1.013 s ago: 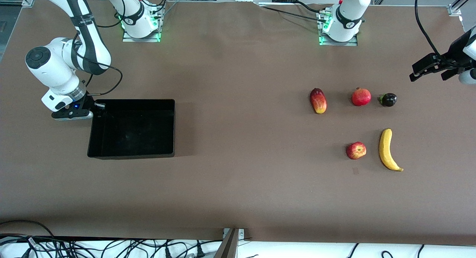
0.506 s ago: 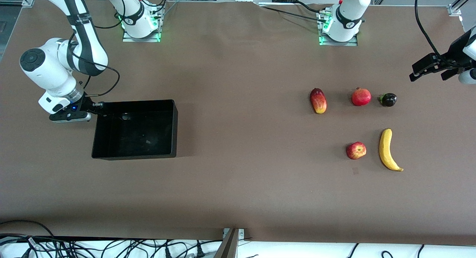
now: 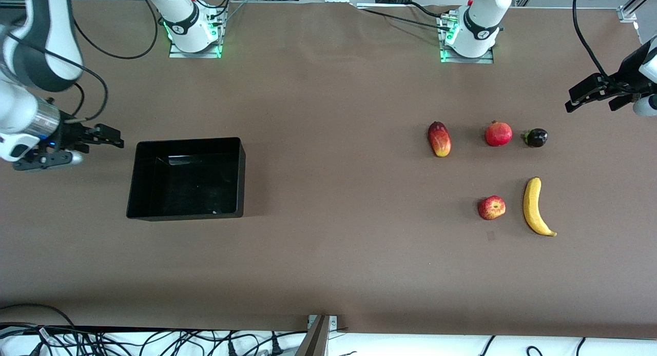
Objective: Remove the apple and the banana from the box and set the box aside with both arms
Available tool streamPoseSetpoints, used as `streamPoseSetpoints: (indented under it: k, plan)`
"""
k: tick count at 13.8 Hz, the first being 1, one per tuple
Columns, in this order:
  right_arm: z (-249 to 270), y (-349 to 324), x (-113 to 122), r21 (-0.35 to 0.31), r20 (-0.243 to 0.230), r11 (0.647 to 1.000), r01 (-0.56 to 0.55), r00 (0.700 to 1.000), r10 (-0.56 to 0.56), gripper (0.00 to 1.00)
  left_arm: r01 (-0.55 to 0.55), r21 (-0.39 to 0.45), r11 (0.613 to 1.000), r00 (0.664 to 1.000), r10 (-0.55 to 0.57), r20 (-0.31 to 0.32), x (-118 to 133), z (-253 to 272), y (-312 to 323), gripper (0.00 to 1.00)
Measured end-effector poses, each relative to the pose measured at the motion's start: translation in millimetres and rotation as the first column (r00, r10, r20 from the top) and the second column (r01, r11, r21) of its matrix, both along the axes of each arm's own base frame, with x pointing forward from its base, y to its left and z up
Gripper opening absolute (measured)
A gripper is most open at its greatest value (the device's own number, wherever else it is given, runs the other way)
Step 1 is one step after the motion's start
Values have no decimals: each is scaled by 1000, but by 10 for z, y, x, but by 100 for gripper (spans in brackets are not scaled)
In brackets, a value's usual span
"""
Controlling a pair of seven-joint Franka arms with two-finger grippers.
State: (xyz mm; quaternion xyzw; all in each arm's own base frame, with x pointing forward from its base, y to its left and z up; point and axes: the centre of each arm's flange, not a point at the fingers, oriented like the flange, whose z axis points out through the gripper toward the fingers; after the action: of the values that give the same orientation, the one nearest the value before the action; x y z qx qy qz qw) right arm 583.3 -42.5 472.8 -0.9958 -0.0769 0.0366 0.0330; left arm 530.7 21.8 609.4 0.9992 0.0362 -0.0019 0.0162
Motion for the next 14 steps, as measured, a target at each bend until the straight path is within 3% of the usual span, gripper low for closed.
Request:
streamPoseSetpoints:
  k: [5,9,14]
  plan:
    - [691,195,38,-4,-18,999,-46,999,46,100,0,0,1000,1000,0,0,0,0,1,100]
    - [959,-183,-28,-42,-37,999,8,999,-10,100,0,0,1000,1000,0,0,0,0,2,100]
    - [1342,-308,-65,-78,5,997,12,1000,-12,100,0,0,1000,1000,0,0,0,1,2,100]
